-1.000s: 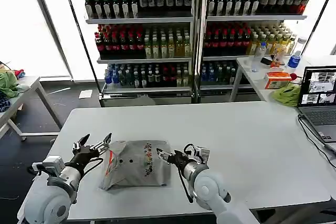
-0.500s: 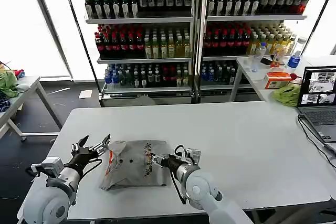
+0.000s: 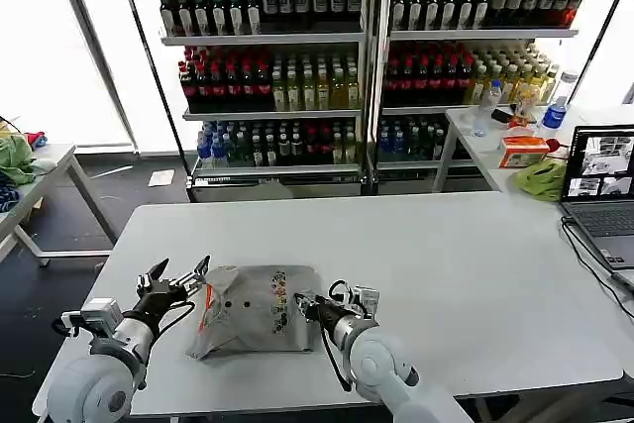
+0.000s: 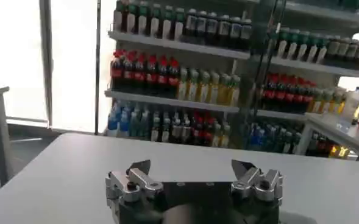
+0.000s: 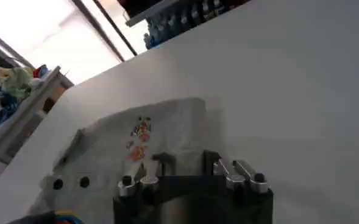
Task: Fold and organize the clothes.
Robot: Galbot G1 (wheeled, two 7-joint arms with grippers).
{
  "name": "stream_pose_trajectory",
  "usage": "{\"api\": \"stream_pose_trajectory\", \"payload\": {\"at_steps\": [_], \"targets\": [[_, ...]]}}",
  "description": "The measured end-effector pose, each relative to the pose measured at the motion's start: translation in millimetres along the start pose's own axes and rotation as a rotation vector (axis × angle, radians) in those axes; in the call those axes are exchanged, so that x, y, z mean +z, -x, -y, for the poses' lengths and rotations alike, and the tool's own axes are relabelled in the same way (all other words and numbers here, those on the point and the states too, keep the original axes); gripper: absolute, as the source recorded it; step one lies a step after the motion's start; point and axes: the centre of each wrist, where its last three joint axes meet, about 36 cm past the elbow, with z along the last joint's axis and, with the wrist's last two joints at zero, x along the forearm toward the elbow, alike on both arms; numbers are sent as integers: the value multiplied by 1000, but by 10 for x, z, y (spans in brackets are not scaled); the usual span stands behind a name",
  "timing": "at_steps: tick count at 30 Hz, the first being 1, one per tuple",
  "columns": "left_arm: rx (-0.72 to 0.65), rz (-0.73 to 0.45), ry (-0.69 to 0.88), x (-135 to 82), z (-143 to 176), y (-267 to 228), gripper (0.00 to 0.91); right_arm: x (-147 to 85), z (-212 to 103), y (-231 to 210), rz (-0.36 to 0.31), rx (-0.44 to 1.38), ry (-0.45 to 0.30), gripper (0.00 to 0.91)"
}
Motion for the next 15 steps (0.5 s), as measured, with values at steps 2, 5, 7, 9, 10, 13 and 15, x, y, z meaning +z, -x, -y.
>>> {"api": "stream_pose_trajectory", "payload": {"at_steps": [2,5,7,9,10,13,15], "targets": [[0,-1,0,3,0,-1,907,-2,8,-6,1,3,-3,0],[-2,-1,-1,4,-1,-2,907,-4,27,-11,2,8,-7,0],[-4,-1,-3,5,0,-2,907,-13,54,-17,6,12,-9,0],[-4,-2,-4,8,1,-3,907,-22,78,-24,10,18,-9,0],[-6,-2,-4,9,2,-3,907,-29,89,-30,12,20,-10,0],[-9,1,-6,0,5,-7,907,-74,129,-67,24,24,-12,0],[-8,5,-8,-12,12,-10,907,-111,172,-98,35,28,-15,0]]}}
